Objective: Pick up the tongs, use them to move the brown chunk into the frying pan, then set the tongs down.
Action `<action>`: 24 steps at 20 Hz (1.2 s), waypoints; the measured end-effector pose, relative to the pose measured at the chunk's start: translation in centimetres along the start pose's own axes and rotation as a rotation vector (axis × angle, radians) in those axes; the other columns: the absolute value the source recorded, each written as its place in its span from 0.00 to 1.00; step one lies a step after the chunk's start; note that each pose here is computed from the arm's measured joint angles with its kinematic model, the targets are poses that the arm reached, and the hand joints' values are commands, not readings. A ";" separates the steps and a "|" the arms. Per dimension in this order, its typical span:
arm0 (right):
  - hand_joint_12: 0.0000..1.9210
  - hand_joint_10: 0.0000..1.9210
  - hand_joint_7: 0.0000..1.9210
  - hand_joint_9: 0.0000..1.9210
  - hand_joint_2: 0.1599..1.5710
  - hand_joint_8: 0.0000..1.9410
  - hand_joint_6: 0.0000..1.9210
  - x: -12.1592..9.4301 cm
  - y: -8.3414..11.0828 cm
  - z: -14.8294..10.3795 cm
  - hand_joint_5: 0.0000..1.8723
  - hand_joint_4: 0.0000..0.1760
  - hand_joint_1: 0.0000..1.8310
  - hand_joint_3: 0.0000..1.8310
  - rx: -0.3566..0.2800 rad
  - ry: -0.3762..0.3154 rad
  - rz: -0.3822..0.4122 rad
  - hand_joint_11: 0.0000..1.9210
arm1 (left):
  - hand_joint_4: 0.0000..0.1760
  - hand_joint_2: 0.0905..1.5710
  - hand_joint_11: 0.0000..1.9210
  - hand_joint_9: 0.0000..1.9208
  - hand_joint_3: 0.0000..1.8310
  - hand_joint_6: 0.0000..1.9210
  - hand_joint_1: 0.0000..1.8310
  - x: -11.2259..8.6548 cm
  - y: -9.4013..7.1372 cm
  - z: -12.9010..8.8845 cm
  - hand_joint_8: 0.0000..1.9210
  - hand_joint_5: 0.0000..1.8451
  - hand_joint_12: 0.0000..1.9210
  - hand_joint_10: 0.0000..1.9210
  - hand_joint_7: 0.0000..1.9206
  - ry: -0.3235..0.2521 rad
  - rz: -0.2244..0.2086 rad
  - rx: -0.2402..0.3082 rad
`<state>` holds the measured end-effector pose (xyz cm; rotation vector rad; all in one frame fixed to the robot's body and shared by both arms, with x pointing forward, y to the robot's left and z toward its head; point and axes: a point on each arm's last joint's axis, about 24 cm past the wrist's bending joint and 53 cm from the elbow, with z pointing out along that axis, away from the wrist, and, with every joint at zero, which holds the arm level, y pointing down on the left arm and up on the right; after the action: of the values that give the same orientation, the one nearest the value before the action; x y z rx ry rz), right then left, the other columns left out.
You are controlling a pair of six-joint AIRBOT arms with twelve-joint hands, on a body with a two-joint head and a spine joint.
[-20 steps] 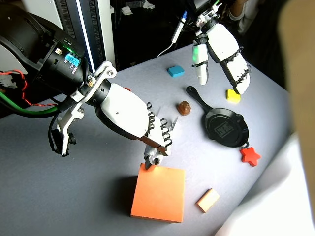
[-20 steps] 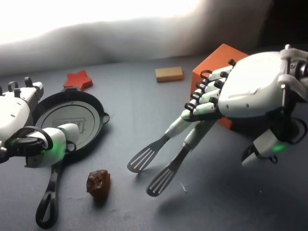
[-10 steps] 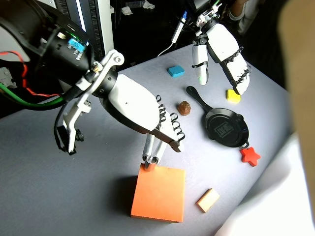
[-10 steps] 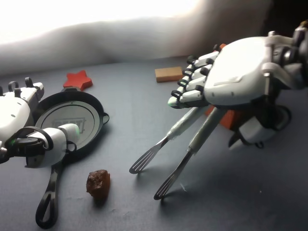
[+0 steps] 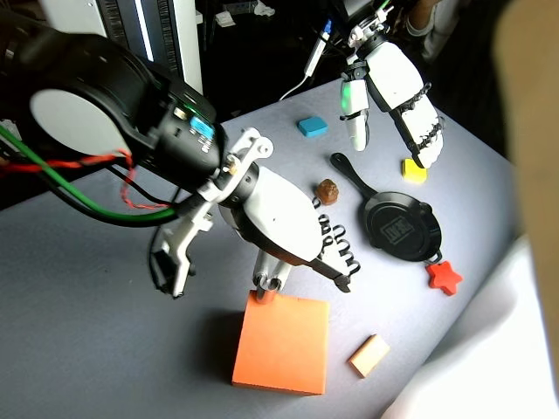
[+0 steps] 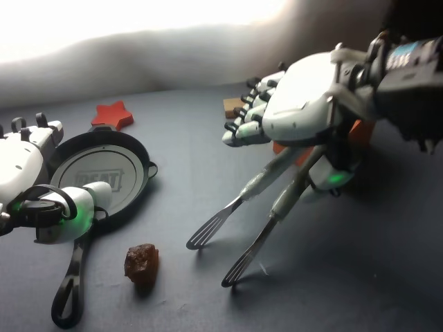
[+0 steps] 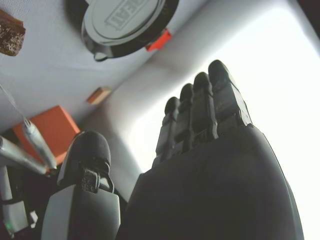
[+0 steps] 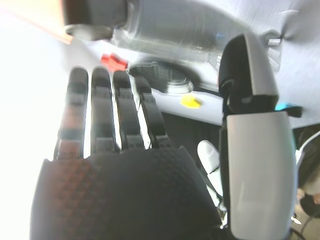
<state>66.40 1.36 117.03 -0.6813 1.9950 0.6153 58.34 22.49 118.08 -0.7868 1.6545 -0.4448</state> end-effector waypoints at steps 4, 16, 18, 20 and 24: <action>0.07 0.00 0.06 0.06 0.57 0.00 0.00 1.2 -0.4 1.1 0.04 0.00 0.49 0.00 0.016 0.036 0.005 0.00 | 0.09 0.84 0.00 0.03 0.00 0.00 0.13 0.0 0.1 0.0 0.00 0.02 0.14 0.00 0.03 0.001 -0.003 -0.006; 0.14 0.01 0.07 0.07 0.56 0.01 0.01 2.7 -1.4 3.8 0.05 0.00 0.53 0.00 0.046 0.072 0.079 0.00 | 0.08 0.83 0.00 0.03 0.00 0.00 0.14 0.0 0.2 0.0 0.00 0.02 0.13 0.00 0.04 0.001 -0.005 -0.009; 0.15 0.01 0.09 0.08 0.58 0.00 0.01 3.1 -1.2 4.0 0.06 0.00 0.55 0.01 0.041 0.078 0.078 0.00 | 0.10 0.83 0.00 0.03 0.00 0.00 0.14 0.0 0.2 0.0 0.00 0.01 0.12 0.00 0.04 0.002 -0.006 -0.009; 0.31 0.02 0.14 0.12 0.60 0.01 0.03 3.4 -1.2 4.0 0.12 0.00 0.55 0.01 0.040 0.085 0.078 0.00 | 0.11 0.83 0.00 0.03 0.00 0.00 0.13 0.0 0.2 0.0 0.00 0.01 0.14 0.00 0.04 0.001 -0.006 -0.010; 0.74 0.09 0.36 0.30 0.65 0.03 0.08 3.5 -1.1 4.1 0.31 0.00 0.57 0.01 0.040 0.086 0.071 0.00 | 0.10 0.84 0.00 0.03 0.00 0.00 0.13 0.0 0.2 0.0 0.00 0.01 0.13 0.00 0.04 0.002 -0.006 -0.009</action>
<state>68.10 2.44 111.96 -0.6246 2.1128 0.5954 58.28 22.61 117.91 -0.7984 1.6572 -0.4421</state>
